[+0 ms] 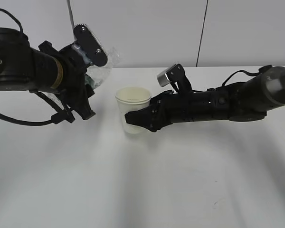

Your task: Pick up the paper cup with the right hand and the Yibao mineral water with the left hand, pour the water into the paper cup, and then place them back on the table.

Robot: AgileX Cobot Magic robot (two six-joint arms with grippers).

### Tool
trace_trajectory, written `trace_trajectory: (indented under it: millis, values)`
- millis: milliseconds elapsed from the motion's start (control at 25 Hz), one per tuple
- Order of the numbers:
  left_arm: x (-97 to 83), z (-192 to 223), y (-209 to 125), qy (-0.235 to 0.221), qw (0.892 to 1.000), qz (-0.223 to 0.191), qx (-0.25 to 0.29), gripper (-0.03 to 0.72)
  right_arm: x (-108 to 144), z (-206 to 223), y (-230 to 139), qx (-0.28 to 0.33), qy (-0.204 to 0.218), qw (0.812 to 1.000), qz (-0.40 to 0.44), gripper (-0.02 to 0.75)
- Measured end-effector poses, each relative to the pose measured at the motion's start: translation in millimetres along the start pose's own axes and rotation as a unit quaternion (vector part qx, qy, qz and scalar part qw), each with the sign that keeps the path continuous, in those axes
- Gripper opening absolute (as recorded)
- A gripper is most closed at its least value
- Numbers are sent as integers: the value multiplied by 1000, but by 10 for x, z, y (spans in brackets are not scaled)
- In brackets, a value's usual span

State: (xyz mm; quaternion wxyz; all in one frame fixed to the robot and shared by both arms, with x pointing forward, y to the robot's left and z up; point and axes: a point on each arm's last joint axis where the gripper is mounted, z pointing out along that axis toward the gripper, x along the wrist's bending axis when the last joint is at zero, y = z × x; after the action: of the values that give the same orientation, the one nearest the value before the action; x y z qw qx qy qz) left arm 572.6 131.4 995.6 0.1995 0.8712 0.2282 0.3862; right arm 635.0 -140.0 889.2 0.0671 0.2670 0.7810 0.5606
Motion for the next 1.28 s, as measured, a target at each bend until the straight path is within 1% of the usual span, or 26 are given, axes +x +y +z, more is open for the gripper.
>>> trace_trajectory:
  millis: [160, 320, 520, 800, 960, 1080, 1280]
  values:
    - [-13, 0, 17, -8, 1000, -26, -9, 335, -61, -49, -7, -1, -9, 1000, 3, 521]
    - [33, 15, -16, -12, 998, -63, -13, 335, -141, -115, -14, -6, -21, 1000, 11, 521]
    - [156, 47, -94, -19, 992, -124, -27, 335, -237, -197, -19, -13, -38, 999, 20, 521]
    - [277, 65, -125, -30, 979, -191, -67, 335, -298, -245, -29, -14, -51, 998, 26, 521]
    - [346, 75, -157, -30, 972, -217, -81, 335, -331, -249, -48, -4, -69, 997, 30, 521]
    - [389, 86, -165, -33, 968, -229, -102, 335, -378, -259, -64, 3, -95, 995, 41, 521]
    - [391, 211, -225, -48, 959, -248, -125, 335, -429, -270, -85, 12, -124, 991, 52, 521]
